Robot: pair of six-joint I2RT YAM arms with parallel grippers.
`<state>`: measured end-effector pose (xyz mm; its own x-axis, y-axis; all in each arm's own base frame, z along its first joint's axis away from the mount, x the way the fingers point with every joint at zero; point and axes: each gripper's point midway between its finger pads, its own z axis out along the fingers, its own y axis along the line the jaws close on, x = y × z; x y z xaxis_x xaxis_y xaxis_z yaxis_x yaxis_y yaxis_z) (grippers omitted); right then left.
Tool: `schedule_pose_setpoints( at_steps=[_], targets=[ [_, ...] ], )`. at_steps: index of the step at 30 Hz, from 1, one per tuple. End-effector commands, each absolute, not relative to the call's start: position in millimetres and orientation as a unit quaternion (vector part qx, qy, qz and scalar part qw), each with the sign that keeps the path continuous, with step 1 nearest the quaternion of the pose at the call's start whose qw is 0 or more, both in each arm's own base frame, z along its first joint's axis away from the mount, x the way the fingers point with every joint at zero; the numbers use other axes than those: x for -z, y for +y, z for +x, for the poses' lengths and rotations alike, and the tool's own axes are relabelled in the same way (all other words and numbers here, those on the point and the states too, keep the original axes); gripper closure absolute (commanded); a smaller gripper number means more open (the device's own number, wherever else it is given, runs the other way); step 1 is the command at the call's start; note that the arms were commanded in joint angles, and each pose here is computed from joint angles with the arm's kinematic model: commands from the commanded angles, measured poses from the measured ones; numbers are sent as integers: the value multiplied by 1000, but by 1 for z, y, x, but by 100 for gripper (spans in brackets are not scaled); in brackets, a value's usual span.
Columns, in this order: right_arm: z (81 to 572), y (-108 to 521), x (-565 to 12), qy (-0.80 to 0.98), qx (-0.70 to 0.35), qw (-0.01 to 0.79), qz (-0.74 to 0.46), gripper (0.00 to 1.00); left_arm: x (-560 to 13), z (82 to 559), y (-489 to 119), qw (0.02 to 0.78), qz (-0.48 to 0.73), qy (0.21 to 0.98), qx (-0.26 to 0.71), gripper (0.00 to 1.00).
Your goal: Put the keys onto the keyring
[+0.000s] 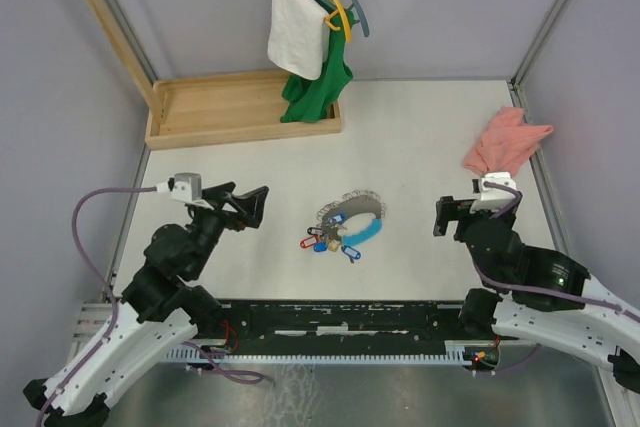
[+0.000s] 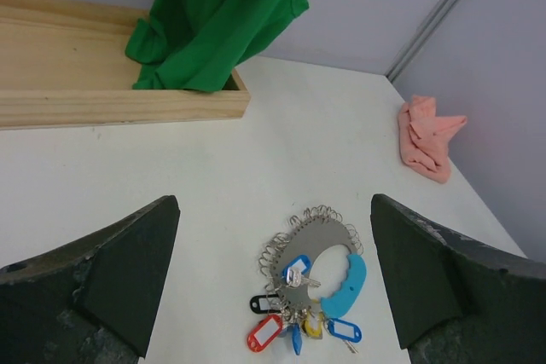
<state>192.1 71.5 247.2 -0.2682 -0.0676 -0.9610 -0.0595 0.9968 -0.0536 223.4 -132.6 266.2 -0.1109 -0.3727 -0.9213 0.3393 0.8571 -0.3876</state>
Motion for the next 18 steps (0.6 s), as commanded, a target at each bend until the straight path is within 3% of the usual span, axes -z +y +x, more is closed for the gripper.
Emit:
schedule_pose_setpoints(
  at_steps=[1, 18],
  targets=[
    [182, 31, -268, 785, 23, 618, 25, 0, -268, 200, -105, 642, -37, 723, 251, 1],
    [178, 33, -272, 769, -35, 638, 21, 0, -275, 178, -83, 656, -35, 712, 247, 1]
  ],
)
